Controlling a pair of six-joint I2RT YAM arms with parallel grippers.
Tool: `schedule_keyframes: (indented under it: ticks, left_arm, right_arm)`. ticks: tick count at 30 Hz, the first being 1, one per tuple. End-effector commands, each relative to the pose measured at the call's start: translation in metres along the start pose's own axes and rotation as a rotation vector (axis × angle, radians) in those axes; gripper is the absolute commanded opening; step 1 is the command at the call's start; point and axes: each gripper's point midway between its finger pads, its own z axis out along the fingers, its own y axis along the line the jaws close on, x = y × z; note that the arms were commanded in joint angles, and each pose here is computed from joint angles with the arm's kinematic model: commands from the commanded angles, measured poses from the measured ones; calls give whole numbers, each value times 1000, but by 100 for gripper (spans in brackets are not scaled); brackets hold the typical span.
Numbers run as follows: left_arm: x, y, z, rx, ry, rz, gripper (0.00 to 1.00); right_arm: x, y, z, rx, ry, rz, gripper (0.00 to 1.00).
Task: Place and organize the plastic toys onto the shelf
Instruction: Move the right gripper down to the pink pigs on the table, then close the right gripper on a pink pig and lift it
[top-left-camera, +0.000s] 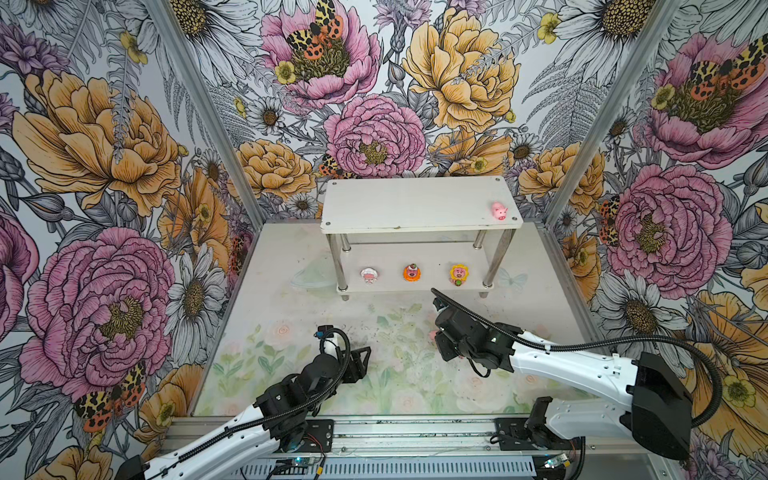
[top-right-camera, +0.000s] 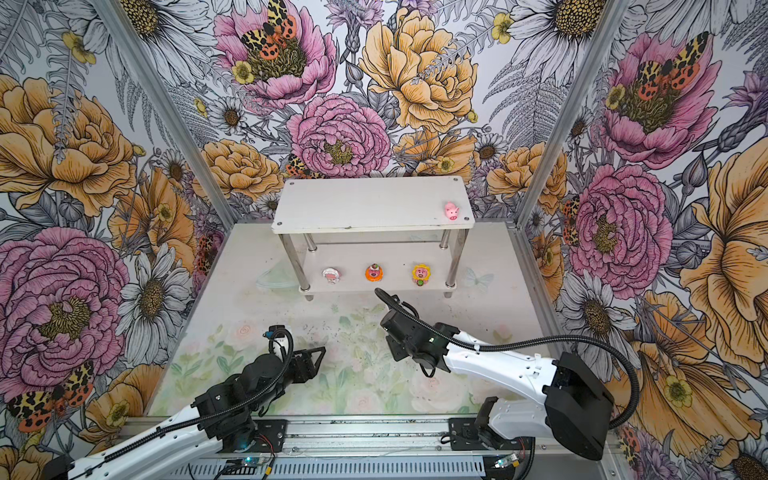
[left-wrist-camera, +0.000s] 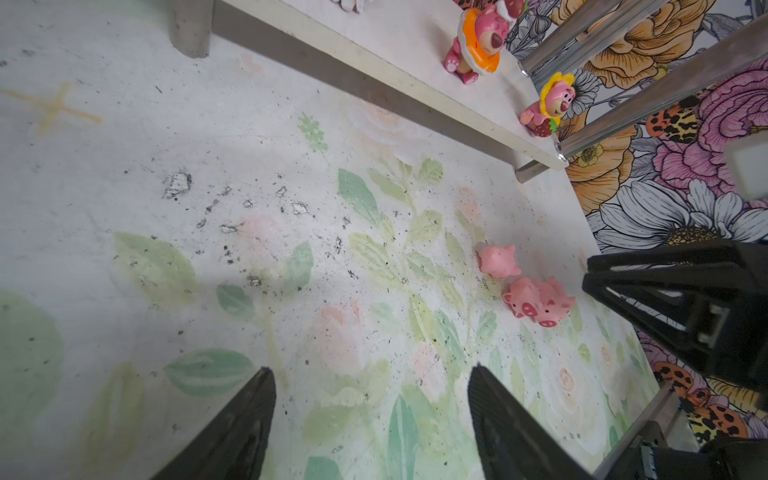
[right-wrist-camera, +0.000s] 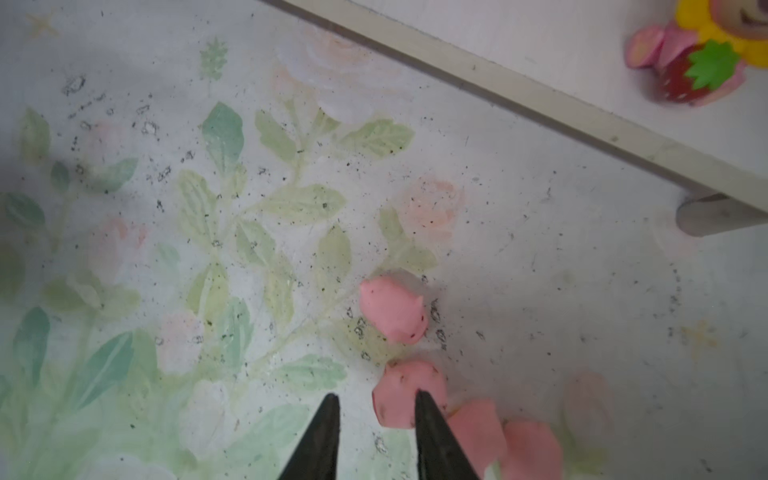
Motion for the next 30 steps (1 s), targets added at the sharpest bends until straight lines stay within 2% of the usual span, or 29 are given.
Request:
schedule_keyframes:
  ticks: [1,2,4,5,8,19,28,30]
  left_arm:
    - [0,0,0,16,-9,-28,76]
    - [-1,0,0,16,-15,-27,76]
    - [-2,1,-1,15,-21,-26,76]
    - [-3,1,-1,14,-23,-26,76]
    - [-2,3,-1,9,-25,-28,77]
    - [-3,7,1,3,-33,-45,78]
    - [-5,8,2,0,-31,-55,79]
    - [-5,8,2,0,-32,-57,79]
  right_arm:
    - [-15,12,16,-74,-54,37,26]
    - [-16,11,20,-75,-49,33,31]
    - [-15,10,27,-72,-24,16,51]
    - [-14,8,29,-68,-17,12,57]
    - [-9,1,39,-59,18,3,64]
    - [13,-13,70,-47,116,14,63]
    - [-1,-9,83,-60,69,53,54]
    - [-6,-9,82,-62,48,88,45]
